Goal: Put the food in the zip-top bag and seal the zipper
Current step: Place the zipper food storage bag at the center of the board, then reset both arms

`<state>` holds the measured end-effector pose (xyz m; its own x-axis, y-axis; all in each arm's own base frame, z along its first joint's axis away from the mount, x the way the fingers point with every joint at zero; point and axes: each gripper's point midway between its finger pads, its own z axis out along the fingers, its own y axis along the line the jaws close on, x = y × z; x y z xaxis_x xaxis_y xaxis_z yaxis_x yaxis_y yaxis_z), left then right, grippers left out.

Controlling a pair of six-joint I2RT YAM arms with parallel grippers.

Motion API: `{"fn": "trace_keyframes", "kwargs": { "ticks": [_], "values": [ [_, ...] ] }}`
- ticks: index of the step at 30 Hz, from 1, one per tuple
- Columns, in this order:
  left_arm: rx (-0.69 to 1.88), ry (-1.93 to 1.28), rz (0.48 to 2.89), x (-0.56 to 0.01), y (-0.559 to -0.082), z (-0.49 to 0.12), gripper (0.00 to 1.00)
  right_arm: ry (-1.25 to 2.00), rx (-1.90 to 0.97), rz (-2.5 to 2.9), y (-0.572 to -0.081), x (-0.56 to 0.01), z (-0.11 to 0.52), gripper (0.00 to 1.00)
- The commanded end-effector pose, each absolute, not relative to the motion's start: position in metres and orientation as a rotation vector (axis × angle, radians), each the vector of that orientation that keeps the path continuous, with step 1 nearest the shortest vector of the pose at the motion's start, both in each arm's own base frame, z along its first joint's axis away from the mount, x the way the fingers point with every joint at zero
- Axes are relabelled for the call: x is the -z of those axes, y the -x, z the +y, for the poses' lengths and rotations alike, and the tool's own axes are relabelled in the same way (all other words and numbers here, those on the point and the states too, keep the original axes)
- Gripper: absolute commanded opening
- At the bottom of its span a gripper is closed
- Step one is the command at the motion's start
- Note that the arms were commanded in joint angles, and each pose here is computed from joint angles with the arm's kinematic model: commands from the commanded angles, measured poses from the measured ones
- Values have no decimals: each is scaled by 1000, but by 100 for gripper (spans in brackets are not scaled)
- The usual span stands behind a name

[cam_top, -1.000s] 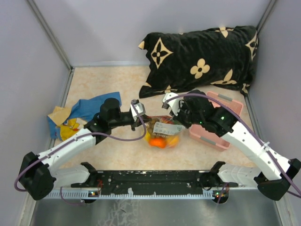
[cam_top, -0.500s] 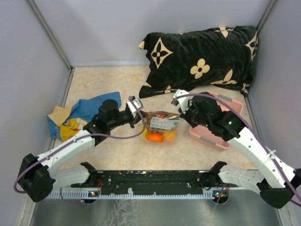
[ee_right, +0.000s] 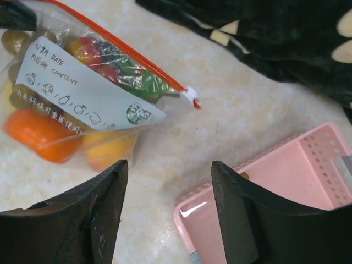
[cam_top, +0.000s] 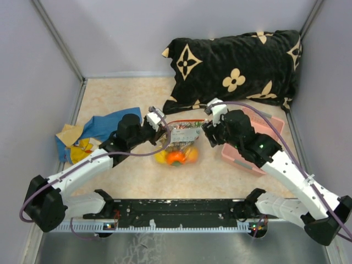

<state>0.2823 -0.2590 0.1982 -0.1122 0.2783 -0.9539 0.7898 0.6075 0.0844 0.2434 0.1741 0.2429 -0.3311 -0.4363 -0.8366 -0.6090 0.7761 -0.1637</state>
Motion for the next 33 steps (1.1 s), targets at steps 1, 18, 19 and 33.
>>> {"fn": "trace_keyframes", "kwargs": {
  "ticks": [1,18,19,33],
  "values": [
    [486,-730,1754,-207,-306,-251,14,459,-154,1859,-265,-284,150,65],
    [392,50,1834,-267,-295,-161,77,-192,-46,1548,-202,-320,12,74],
    [417,50,1831,-273,-287,-159,90,-207,-51,1529,-197,-323,7,74],
    [274,63,1556,-338,-206,-57,100,-267,-141,1372,-171,-326,-16,75]
  ]
}}
